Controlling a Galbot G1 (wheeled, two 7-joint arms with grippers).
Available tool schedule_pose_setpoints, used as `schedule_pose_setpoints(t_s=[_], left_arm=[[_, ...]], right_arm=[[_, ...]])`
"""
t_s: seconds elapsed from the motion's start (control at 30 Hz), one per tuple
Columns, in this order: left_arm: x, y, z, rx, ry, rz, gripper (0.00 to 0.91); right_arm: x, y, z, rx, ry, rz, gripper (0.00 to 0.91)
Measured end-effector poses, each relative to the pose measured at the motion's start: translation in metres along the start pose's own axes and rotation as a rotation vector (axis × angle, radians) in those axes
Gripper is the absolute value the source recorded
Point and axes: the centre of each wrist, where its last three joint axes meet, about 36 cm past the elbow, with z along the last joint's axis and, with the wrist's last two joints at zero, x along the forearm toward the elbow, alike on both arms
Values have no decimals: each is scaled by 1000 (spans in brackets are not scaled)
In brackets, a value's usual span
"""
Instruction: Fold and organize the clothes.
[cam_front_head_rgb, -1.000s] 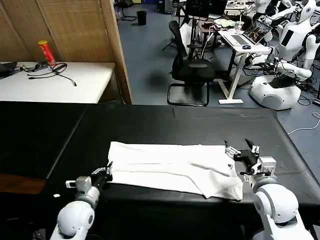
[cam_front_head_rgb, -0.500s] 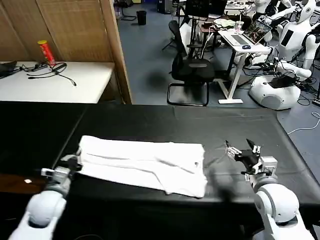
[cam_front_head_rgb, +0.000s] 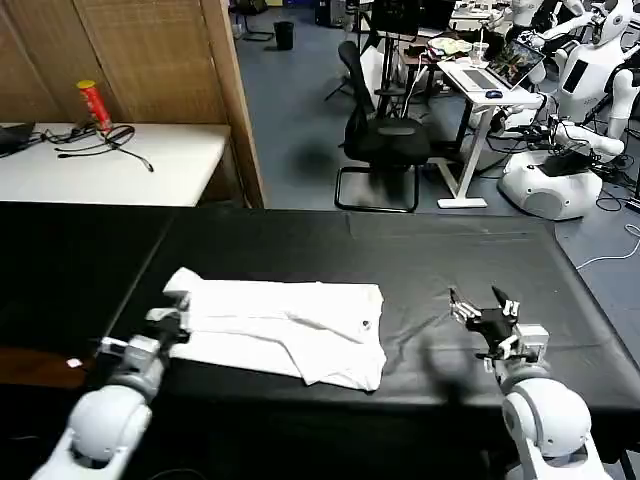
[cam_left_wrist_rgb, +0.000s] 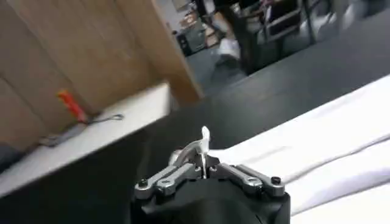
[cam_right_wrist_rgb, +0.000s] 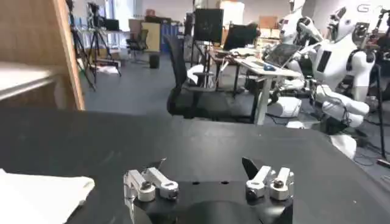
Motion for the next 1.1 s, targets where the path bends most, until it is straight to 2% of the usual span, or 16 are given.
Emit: schedule_pose_setpoints(t_s=[0.3, 0.5, 0.87, 1.1], left_arm=[[-7, -89, -16, 198, -18, 227, 0], [-10, -128, -25, 304, -32, 336, 0], [-10, -145, -37, 458, -57, 419, 0], [-19, -158, -25, 431, -41, 391, 0]], right_arm=[[10, -4, 9, 7, 28, -4, 878], [14, -1, 10, -17, 32, -53, 878], [9, 11, 11, -5, 35, -83, 878], [11, 12, 5, -60, 42, -141, 878]])
